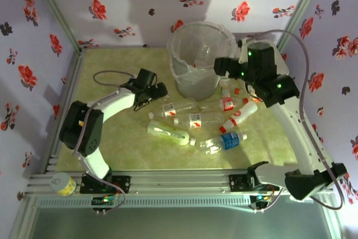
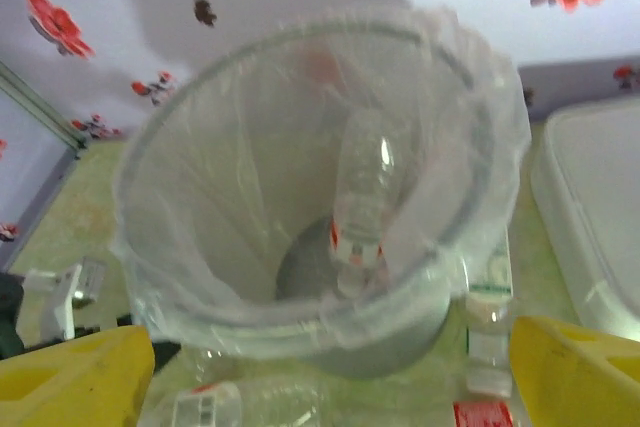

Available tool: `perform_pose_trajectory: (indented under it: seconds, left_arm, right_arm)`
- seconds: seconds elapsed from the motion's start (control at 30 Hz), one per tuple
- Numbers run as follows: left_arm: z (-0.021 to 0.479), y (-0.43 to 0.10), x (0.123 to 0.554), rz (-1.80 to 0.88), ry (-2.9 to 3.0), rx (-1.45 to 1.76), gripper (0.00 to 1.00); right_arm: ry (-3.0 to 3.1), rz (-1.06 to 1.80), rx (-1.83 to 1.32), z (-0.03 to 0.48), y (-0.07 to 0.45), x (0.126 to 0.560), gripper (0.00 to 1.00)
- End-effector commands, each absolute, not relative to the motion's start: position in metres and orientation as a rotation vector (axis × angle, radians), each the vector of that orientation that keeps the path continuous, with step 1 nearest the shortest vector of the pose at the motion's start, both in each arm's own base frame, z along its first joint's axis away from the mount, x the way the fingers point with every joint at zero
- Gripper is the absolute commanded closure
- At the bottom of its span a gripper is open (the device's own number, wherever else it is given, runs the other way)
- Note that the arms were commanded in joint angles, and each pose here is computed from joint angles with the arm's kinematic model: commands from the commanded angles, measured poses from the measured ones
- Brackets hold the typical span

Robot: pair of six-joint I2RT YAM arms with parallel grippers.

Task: Put the plastic bottles in the bin

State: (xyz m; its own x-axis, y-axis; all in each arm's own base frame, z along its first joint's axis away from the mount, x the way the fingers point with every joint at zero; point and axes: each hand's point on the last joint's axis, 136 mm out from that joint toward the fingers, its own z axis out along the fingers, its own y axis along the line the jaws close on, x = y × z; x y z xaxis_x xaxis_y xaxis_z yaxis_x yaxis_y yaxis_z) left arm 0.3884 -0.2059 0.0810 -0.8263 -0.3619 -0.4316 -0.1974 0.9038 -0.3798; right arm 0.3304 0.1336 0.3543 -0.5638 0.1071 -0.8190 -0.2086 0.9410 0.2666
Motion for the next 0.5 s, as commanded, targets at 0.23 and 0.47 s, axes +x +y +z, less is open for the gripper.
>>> perform_pose_trajectory:
  seconds: [0.23,0.47]
  left_arm:
    - [0.058,-0.219,0.406,-0.489,2.567,-0.439,0.08]
    - [0.060,-0.208,0.411,-0.454,2.550,-0.415,0.25]
  right_arm:
    - [2.233,0.338,0.085,0.299,0.098,0.285,0.08]
    - [2.219,0.398,0.099,0.304,0.102,0.281,0.08]
